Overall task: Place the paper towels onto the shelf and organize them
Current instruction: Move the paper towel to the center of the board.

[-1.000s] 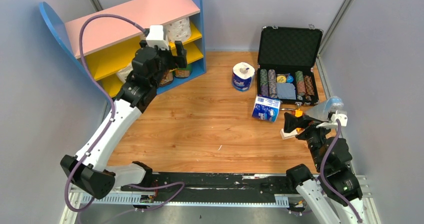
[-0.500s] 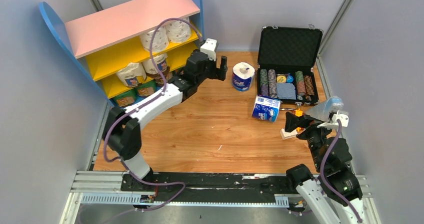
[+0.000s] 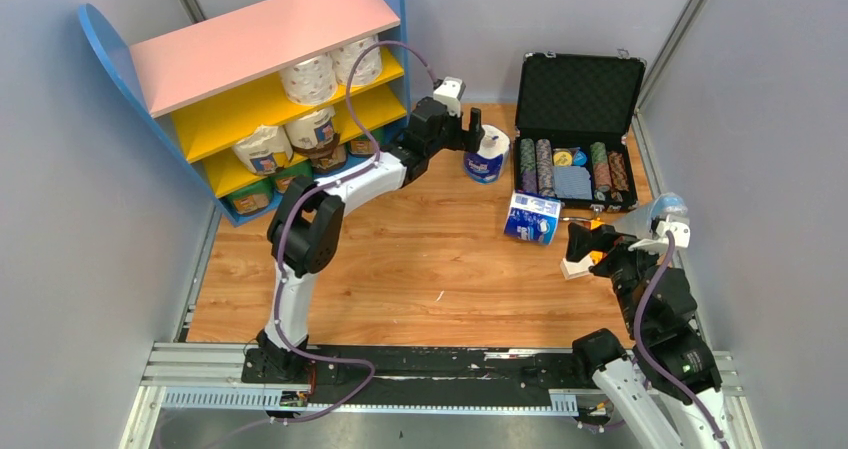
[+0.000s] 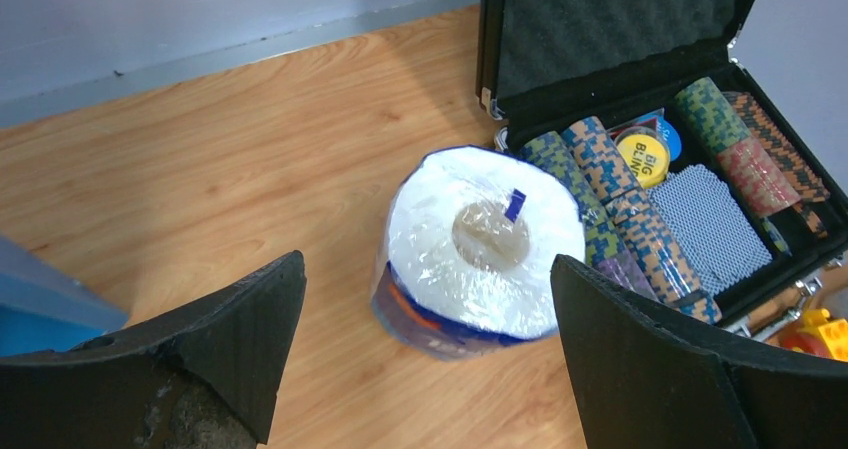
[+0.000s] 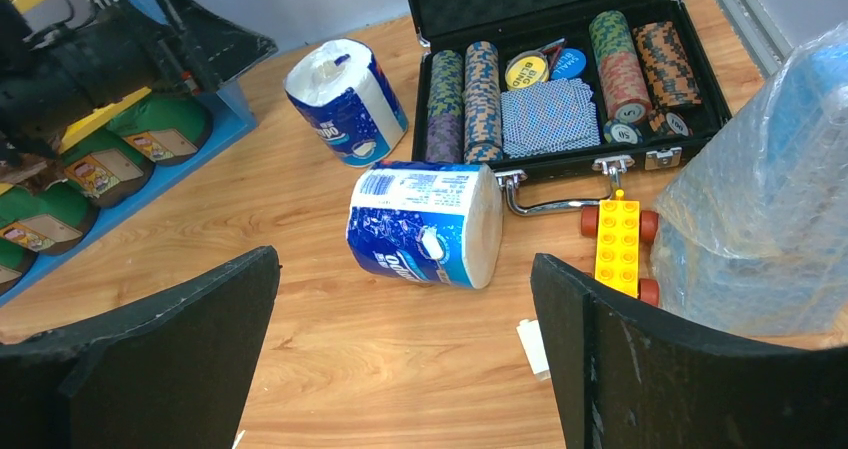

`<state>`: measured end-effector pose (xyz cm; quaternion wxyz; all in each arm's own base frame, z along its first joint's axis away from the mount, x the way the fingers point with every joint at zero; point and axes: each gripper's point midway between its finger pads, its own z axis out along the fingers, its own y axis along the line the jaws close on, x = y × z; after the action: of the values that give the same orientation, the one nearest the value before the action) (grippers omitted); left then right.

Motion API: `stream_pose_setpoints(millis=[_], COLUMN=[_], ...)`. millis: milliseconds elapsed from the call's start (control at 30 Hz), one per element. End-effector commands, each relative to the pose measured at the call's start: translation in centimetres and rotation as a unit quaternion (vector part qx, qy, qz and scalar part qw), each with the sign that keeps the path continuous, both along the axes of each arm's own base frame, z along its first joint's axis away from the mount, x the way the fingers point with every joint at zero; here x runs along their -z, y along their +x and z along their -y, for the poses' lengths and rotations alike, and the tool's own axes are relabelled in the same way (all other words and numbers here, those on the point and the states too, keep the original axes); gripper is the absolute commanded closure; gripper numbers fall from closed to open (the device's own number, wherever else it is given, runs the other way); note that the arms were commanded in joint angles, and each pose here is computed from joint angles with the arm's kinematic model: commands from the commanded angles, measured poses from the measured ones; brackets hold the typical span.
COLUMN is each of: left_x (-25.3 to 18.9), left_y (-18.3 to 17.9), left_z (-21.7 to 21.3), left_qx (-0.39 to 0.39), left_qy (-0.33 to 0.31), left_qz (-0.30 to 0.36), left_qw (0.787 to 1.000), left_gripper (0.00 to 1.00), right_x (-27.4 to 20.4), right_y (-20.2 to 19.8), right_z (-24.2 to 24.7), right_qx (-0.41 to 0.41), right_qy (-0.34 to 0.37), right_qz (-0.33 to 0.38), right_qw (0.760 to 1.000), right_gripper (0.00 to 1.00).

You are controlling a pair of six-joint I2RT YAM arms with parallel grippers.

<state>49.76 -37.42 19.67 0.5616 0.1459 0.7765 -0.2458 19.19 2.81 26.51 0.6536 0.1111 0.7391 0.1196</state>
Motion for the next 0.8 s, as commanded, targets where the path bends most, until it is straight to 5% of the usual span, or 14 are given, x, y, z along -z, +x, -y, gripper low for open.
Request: stream_pose_setpoints(millis=[0,367,767], left_x=[-0.5,5.1,5.7], left_y=[2.2,3.6,-0.5], left_z=[2.0,3.2,-0.5], left_qx=[-0.001,-0.014,-0.048], left_qy=[-0.038,-0.05,-0.033], left_qz=[0.026,-0.03,-0.089], left_qw=[0.999,0.998,0.994], left_gripper=[0.01,0.07,0.34], right_x=[-0.5,-0.5,-1.4], right_y=[0.3,0.3,-0.5], right_z=[-0.1,-0.1,0.1], right_qx=[-0.001,-0.001,-0.003], right_qy=[0.0,0.001,0.013], right_qz=[0.008,0.01,0.033], right_qw=[1.0,1.0,0.999], right_gripper=[0.0,0.0,0.0])
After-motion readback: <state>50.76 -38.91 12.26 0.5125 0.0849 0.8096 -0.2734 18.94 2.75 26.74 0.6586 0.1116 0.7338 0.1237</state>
